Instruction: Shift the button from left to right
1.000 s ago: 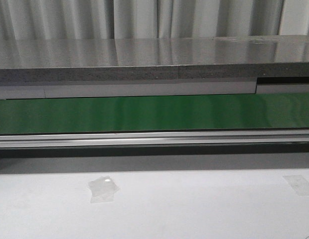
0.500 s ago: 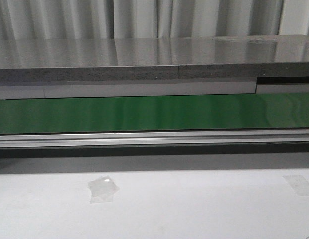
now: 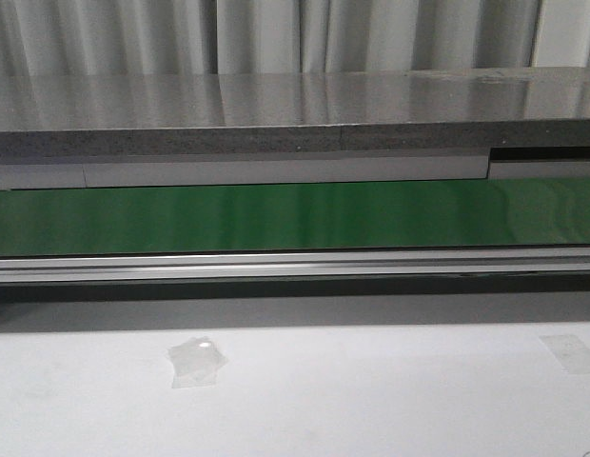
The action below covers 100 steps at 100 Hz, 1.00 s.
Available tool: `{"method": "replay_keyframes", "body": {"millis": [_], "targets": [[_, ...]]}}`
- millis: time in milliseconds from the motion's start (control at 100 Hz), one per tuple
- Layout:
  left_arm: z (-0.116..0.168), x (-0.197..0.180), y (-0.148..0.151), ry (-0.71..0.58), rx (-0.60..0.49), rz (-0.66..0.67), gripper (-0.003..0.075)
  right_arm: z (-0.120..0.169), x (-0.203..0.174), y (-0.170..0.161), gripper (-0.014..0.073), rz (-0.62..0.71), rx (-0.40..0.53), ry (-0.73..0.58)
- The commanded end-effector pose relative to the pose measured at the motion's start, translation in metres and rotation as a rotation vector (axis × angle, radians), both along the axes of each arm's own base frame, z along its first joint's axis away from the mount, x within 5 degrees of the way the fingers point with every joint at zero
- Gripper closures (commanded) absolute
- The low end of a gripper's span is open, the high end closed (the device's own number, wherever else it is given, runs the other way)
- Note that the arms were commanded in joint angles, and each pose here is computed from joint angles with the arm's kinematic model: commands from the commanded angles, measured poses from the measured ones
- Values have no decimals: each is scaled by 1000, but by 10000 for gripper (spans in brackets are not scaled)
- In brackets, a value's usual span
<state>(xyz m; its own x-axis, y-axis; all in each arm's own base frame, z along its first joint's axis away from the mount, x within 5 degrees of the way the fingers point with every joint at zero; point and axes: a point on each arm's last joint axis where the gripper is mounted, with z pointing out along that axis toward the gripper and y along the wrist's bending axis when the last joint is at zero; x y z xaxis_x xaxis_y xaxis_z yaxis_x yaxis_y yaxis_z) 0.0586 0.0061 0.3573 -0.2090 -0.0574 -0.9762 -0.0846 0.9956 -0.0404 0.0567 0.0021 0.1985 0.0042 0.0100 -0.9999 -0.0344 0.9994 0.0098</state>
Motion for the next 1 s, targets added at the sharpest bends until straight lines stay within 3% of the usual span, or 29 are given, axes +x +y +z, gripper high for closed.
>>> {"method": "replay_keyframes", "body": {"millis": [0,150,300,720,820,990], "targets": [[30,9,0,33,-9,2,740,13,-3,-1,663,-10,6,-113],[49,25,2,198,-17,19,740,13,-3,-1,663,-10,6,-113],[43,45,3,363,-23,29,740,13,-3,-1,663,-10,6,-113],[23,83,3,538,9,10,719,13,-3,-1,663,-10,6,-113],[23,85,2,537,1,5,574,13,-3,-1,663,-10,6,-113],[24,86,2,520,3,5,125,13,-3,-1,663,-10,6,-113]]}}
